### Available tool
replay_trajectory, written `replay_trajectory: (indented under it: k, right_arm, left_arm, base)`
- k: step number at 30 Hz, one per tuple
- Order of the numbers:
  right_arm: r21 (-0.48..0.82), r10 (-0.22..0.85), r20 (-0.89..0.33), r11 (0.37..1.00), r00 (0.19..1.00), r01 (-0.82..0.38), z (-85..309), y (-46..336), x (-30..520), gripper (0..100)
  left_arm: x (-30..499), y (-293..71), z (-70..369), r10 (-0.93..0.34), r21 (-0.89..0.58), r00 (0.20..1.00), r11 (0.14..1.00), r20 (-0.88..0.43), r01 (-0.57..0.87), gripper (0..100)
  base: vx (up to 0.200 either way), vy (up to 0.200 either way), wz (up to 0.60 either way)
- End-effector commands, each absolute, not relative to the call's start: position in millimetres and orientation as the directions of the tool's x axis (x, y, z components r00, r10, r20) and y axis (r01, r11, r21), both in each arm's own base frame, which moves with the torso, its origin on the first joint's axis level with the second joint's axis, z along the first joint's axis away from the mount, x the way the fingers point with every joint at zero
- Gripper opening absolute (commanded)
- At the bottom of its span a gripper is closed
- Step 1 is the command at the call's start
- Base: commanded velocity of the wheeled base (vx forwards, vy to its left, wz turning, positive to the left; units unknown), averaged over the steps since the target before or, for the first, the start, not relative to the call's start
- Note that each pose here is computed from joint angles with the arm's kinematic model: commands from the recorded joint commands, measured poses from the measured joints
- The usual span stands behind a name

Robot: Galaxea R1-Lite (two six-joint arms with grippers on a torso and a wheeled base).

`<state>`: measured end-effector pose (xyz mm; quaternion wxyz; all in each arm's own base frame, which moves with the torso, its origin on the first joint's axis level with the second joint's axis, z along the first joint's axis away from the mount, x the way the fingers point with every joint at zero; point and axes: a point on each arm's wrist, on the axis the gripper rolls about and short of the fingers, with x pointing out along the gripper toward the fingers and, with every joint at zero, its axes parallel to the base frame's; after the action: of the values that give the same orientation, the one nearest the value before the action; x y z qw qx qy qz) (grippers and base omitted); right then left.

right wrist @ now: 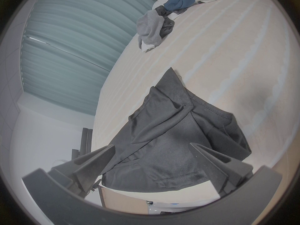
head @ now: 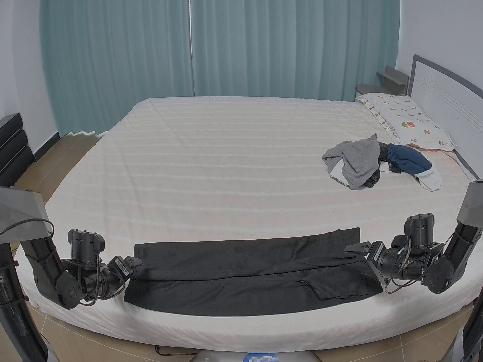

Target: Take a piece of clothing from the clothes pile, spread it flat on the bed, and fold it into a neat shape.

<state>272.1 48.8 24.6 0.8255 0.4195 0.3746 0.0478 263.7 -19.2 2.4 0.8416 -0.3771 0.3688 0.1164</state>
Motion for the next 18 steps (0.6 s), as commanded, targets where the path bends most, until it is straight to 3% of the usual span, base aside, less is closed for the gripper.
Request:
replay_trajectory:
  k: [1, 7, 8, 18]
  right_arm:
    - [0.726, 0.372, -0.576, 0.642, 0.727, 0.246, 24.9, 49.9, 277.1, 100]
    - [0.723, 0.353, -0.576, 0.640, 0.737, 0.259, 25.3, 56.8, 279.3, 100]
    - [0.724, 0.354, -0.576, 0.640, 0.737, 0.259, 25.3, 57.3, 279.2, 100]
    - [0.694, 0.296, -0.604, 0.651, 0.740, 0.307, 26.5, 73.9, 285.1, 100]
  left_arm:
    - [277.7, -21.6, 2.4, -0.086, -0.577, 0.719, 0.666, -0.689, -0.473, 100]
    - [292.9, -28.9, -0.6, -0.095, -0.584, 0.722, 0.664, -0.685, -0.466, 100]
    - [293.3, -29.0, -0.9, -0.095, -0.585, 0.722, 0.663, -0.685, -0.467, 0]
    - [298.1, -26.4, 2.2, -0.058, -0.584, 0.742, 0.659, -0.668, -0.474, 0]
  base:
    - [0.000, 0.000, 0.00]
    - [0.000, 0.000, 0.00]
    - [0.000, 0.000, 0.00]
    - [0.000, 0.000, 0.00]
